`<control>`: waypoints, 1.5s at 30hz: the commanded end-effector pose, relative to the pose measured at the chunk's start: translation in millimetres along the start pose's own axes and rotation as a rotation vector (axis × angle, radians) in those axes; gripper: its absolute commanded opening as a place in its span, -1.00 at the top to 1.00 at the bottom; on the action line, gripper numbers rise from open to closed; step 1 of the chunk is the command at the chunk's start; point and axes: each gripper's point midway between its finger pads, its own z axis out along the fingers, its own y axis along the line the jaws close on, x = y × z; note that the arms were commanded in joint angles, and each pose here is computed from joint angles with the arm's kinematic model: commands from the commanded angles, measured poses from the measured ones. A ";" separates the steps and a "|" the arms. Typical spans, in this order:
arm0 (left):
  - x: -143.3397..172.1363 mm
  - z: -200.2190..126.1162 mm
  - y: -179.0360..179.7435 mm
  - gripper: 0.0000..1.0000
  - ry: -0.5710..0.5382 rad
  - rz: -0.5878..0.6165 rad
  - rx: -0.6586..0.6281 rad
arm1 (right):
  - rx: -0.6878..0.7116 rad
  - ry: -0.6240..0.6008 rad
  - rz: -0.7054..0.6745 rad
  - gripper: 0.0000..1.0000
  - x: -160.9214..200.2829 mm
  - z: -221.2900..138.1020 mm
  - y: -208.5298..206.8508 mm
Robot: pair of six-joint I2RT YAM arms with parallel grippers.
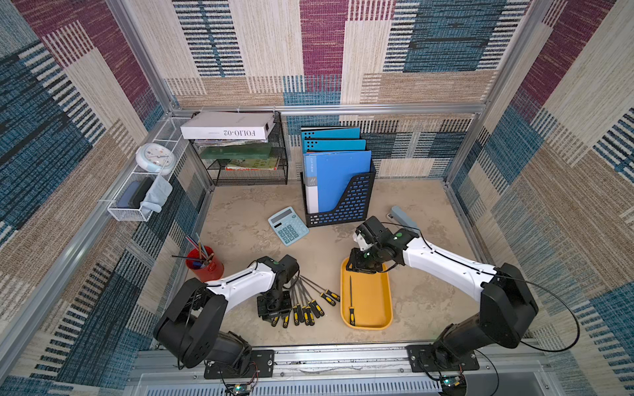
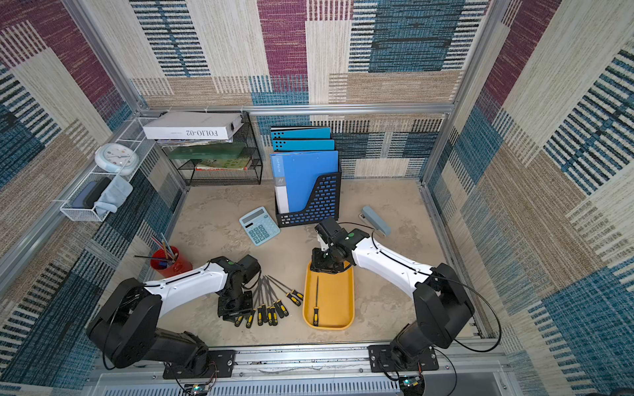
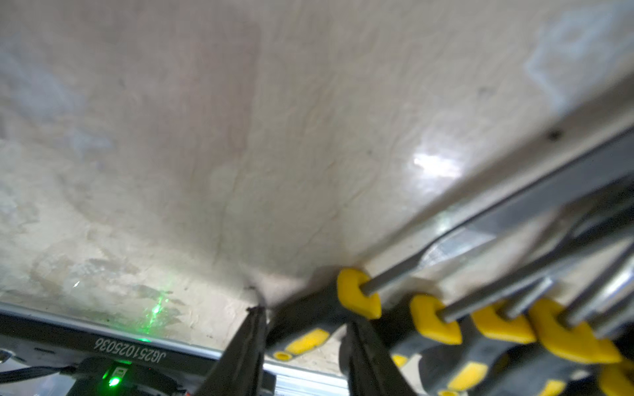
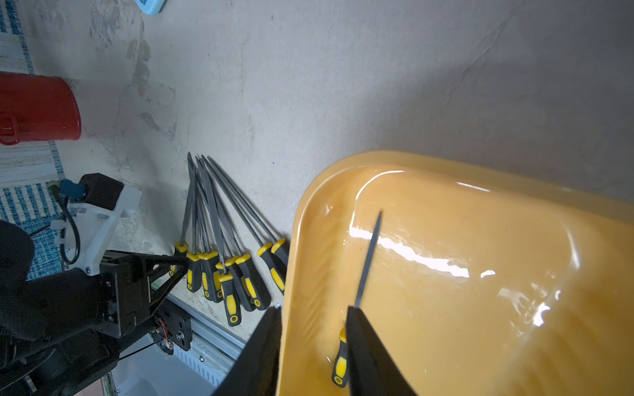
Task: Put the file tool into the storage box
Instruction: Pick up the file tool from the center of the board, then place the file tool in the storage box.
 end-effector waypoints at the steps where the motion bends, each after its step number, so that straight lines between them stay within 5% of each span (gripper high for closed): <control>1: -6.2 7.1 5.1 0.50 -0.014 0.008 -0.033 | -0.016 -0.005 -0.009 0.28 -3.0 -1.0 5.1; 9: -9.1 -20.9 -2.1 0.93 -0.035 0.055 0.018 | -0.040 -0.008 -0.021 0.29 -5.2 -5.0 12.9; 16: -2.5 -92.5 -38.4 0.98 -0.151 0.193 0.287 | -0.291 -0.058 -0.085 0.02 -22.5 -24.3 67.8; 22: 25.9 -129.6 -88.2 0.96 -0.085 0.369 0.576 | -0.513 -0.043 -0.127 -0.05 -25.4 -26.6 115.4; 32: 38.0 -134.5 -106.5 0.94 -0.070 0.423 0.623 | -0.537 0.013 -0.153 -0.04 -12.8 -3.3 144.9; 45: 44.5 -137.7 -109.8 0.95 -0.072 0.450 0.653 | -0.469 0.060 -0.133 0.08 -3.0 21.4 134.4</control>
